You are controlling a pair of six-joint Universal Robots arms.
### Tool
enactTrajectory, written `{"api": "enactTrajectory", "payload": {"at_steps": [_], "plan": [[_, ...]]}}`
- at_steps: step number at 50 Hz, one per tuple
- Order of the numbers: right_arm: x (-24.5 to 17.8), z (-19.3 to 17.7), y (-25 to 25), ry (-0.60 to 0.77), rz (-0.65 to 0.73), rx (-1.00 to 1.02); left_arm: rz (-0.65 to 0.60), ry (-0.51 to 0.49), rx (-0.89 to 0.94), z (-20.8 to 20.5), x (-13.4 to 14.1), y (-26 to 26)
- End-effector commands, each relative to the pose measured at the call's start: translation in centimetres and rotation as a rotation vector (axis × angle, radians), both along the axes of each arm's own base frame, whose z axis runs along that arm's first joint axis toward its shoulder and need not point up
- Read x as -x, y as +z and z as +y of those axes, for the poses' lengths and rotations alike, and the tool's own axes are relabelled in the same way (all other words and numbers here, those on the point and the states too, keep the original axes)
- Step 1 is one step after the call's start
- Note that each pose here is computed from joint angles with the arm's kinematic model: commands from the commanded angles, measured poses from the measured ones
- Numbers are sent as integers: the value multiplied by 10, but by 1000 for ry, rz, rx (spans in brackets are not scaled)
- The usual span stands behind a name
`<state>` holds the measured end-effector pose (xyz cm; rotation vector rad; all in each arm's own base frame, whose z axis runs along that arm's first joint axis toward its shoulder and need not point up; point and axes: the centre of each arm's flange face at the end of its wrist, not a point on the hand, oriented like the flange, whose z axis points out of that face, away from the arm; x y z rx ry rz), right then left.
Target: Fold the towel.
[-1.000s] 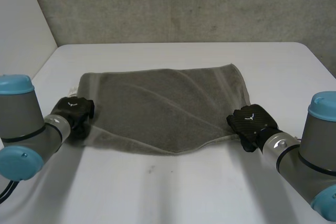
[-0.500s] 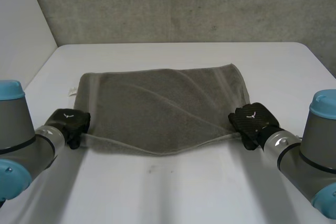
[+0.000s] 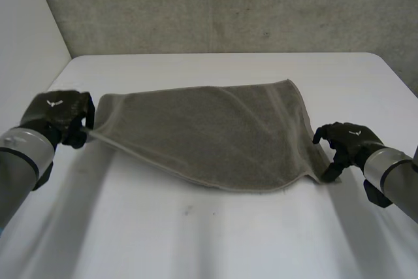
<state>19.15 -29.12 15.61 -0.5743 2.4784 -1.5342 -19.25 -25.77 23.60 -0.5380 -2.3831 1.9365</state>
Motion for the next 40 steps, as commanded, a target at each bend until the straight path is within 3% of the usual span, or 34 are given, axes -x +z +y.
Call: {"api": "enactTrajectory", "payload": {"at_steps": [1,28,40], "plan": [[8,4,-8,14,-11,-41,31,11,67,-2,-2,21],[-18,7,-25,140,-35,-12,108,12,65,1,0,25],[-22,-6,-39,103,8,2,112,13,67,1,0,26]]}}
